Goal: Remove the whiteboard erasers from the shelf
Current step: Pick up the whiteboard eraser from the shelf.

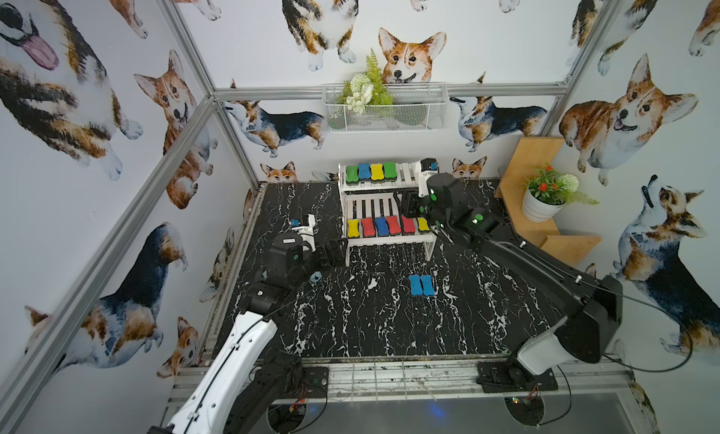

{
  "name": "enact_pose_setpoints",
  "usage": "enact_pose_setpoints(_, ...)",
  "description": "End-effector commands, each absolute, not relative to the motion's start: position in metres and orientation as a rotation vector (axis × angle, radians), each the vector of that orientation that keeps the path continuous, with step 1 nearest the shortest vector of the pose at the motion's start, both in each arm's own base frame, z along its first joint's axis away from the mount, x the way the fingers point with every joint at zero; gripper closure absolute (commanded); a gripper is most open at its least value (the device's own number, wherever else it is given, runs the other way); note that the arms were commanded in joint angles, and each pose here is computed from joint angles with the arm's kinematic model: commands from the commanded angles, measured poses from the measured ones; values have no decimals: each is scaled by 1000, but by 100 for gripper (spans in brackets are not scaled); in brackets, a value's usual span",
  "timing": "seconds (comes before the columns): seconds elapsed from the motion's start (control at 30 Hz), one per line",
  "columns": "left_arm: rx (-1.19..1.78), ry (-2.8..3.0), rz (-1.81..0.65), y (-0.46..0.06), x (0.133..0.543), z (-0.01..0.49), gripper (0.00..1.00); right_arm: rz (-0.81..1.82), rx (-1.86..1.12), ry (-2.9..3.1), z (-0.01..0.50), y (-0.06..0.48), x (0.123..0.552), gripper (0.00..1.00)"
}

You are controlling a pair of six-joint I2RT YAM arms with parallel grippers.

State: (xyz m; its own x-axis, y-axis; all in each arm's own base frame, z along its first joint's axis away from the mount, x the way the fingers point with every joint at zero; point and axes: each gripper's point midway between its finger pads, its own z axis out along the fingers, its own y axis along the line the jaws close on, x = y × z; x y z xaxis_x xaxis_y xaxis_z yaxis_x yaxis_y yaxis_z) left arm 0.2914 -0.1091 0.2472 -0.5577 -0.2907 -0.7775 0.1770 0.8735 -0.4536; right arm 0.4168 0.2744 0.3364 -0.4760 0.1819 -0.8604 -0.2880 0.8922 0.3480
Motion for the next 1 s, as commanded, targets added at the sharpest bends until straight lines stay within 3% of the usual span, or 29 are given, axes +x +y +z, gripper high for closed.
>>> enact_pose_setpoints(0.0,-69,2050,-616,-110,293,256,1,430,-124,2052,333,273,444,42)
enact_pose_setpoints(0.13,-59,2047,-599,-109,293,259,1,377,-123,2061,337,279,481,43)
enact_pose_setpoints(0.4,-63,2054,-589,-107,293,256,1,322,-135,2083,334,285,514,45)
enact_pose_setpoints(0.97,-61,2055,-571,-106,293,254,1,263,-167,2169,304,270,504,52)
